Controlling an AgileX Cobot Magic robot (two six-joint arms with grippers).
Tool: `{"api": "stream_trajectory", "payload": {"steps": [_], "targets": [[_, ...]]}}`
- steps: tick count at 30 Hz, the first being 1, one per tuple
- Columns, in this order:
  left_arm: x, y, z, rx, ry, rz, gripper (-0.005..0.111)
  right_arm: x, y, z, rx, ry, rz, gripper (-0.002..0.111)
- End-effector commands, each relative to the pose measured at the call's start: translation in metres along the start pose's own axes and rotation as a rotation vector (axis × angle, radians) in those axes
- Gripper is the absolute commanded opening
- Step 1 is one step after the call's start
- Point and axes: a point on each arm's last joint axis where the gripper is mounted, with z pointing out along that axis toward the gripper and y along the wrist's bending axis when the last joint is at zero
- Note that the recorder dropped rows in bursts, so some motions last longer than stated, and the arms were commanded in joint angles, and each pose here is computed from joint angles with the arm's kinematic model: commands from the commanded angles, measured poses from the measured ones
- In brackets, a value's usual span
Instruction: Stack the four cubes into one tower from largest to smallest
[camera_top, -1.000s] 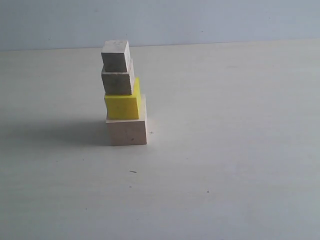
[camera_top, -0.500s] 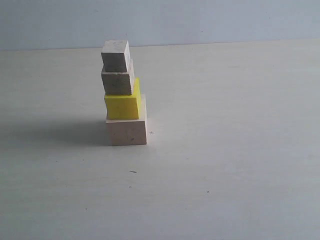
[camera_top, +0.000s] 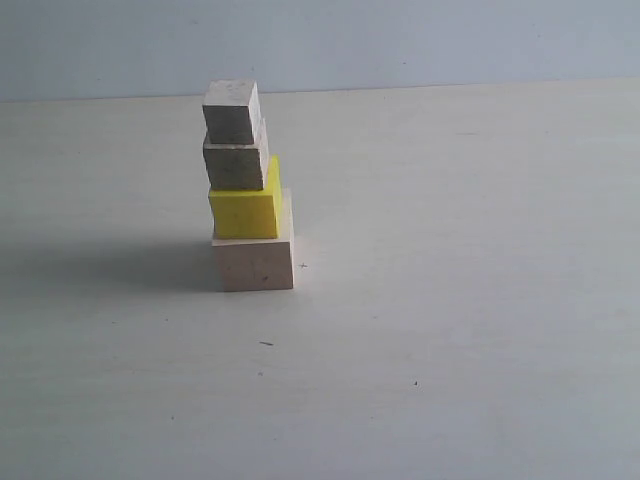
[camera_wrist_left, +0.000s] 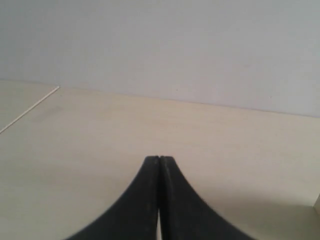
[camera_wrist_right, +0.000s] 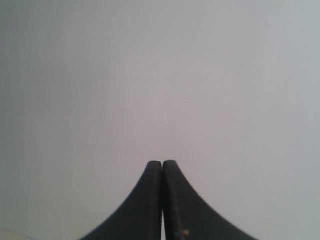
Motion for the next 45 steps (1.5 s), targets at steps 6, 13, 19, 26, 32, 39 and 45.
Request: {"api": "stream_trajectory", "payload": {"steps": [6,13,19,26,32,39,45], "targets": [[0.025,-0.003,0.005,0.075,0.089,-0.002,0.0,0.003,0.0,0.0,0.0,0.009,0.002,0.0],[0.029,-0.004,0.005,0.091,0.133,0.003,0.0,0.003,0.0,0.0,0.0,0.009,0.002,0.0],[0.029,-0.004,0.005,0.091,0.133,0.003,0.0,0.003,0.0,0.0,0.0,0.009,0.002,0.0],[0.029,-0.004,0.005,0.091,0.133,0.003,0.0,0.003,0.0,0.0,0.0,0.009,0.002,0.0],[0.029,-0.004,0.005,0.091,0.133,0.003,0.0,0.003,0.0,0.0,0.0,0.009,0.002,0.0],[0.029,-0.004,0.005,0.091,0.133,0.003,0.0,0.003,0.0,0.0,0.0,0.009,0.002,0.0],[0.029,-0.004,0.005,0.091,0.133,0.003,0.0,0.003,0.0,0.0,0.0,0.009,0.002,0.0]]}}
